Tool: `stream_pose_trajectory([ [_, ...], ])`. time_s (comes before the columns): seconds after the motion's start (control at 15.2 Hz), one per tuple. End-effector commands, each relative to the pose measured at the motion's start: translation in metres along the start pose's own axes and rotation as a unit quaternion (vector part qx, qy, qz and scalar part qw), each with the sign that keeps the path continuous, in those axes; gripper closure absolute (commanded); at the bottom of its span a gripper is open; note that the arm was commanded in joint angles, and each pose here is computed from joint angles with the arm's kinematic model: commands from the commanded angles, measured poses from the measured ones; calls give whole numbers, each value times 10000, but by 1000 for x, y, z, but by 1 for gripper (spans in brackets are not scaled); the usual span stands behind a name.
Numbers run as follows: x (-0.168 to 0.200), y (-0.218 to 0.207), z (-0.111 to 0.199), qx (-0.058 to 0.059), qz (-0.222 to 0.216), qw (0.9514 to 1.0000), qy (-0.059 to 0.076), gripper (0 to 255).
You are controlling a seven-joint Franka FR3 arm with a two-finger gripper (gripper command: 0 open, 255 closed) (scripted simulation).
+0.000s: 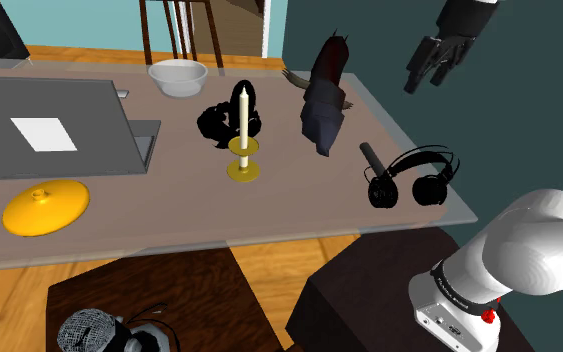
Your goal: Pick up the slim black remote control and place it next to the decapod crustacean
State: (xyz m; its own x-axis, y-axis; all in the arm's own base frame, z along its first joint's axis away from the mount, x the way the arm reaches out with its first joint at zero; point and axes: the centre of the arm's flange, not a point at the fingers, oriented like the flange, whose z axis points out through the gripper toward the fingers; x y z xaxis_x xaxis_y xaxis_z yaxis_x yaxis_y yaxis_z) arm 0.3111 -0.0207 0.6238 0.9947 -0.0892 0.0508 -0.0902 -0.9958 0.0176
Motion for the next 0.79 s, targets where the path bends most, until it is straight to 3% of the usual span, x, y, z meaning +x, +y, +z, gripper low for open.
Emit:
stream_pose_trajectory([
  [0.0,0,0,0,0,0,10000,0,0],
  [0.73,15,38,136,-169,959,9945,389,0],
])
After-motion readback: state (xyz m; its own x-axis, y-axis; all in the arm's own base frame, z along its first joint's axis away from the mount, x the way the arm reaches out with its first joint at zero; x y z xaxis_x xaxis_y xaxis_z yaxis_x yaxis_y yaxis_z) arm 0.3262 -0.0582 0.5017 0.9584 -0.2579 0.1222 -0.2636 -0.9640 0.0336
